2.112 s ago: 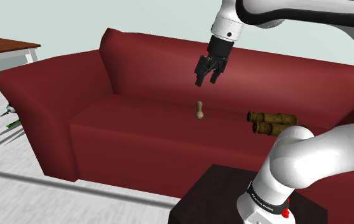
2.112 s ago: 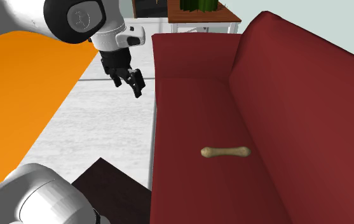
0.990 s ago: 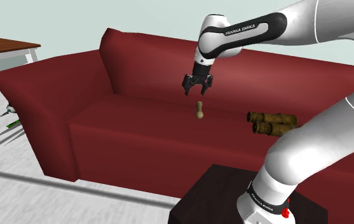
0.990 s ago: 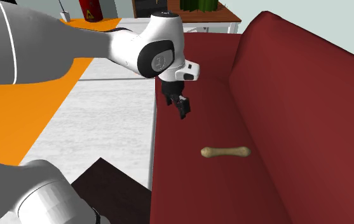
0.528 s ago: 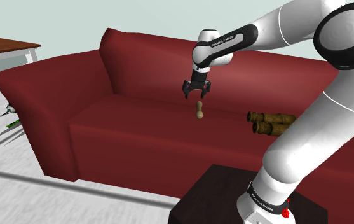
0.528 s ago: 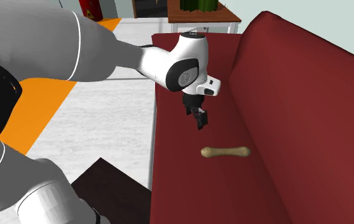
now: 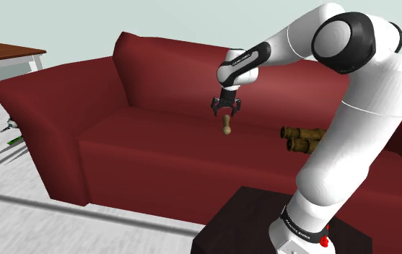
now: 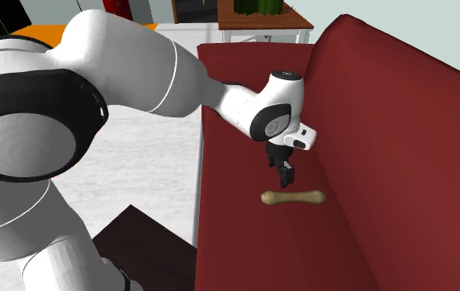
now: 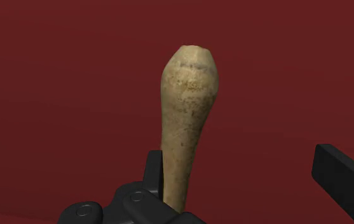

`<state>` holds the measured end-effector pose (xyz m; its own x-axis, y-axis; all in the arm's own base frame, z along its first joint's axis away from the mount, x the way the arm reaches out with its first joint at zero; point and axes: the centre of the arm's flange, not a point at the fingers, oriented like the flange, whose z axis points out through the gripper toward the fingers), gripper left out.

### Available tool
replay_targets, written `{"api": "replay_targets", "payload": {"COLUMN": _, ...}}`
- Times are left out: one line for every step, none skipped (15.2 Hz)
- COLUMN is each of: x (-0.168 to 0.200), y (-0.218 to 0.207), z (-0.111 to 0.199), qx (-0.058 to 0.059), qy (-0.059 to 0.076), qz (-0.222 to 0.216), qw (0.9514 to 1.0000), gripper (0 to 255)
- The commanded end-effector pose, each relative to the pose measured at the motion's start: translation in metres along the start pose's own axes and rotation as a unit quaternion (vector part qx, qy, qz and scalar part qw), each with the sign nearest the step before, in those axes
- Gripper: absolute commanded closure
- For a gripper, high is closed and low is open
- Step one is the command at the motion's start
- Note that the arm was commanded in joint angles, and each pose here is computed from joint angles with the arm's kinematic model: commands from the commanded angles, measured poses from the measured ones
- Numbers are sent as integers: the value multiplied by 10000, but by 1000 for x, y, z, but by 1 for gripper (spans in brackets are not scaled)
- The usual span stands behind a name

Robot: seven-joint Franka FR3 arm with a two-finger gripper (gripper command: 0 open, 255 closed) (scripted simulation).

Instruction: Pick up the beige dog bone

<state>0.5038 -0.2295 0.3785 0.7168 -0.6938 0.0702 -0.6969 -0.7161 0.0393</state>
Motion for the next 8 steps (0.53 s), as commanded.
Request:
{"api": "replay_targets", "payload": {"x": 16, "y": 12, "z": 18, "qx": -54, "qy": -17, "qz": 233, "qw": 9997, "gripper": 0}}
{"api": "replay_targets", "payload": {"x": 24, "y": 17, "z": 26, "qx": -79, "qy": -27, "qz": 348, "qw": 9994, "gripper": 0}}
{"api": "replay_targets", "payload": {"x": 32, "y": 24, "z": 35, "qx": -105, "qy": -37, "qz": 463, "qw": 9989, "gripper": 0}}
{"api": "replay_targets", "payload": {"x": 39, "y": 30, "z": 43, "qx": -131, "qy": -48, "qz": 578, "qw": 9982, "gripper": 0}}
{"api": "replay_targets", "payload": {"x": 41, "y": 31, "z": 45, "qx": -137, "qy": -50, "qz": 603, "qw": 9981, "gripper": 0}}
{"api": "replay_targets", "payload": {"x": 41, "y": 31, "z": 50, "qx": -137, "qy": -50, "qz": 603, "qw": 9981, "gripper": 0}}
{"api": "replay_targets", "payload": {"x": 40, "y": 31, "z": 56, "qx": -137, "qy": -50, "qz": 603, "qw": 9981, "gripper": 0}}
{"api": "replay_targets", "payload": {"x": 40, "y": 31, "z": 61, "qx": -137, "qy": -50, "qz": 603, "qw": 9981, "gripper": 0}}
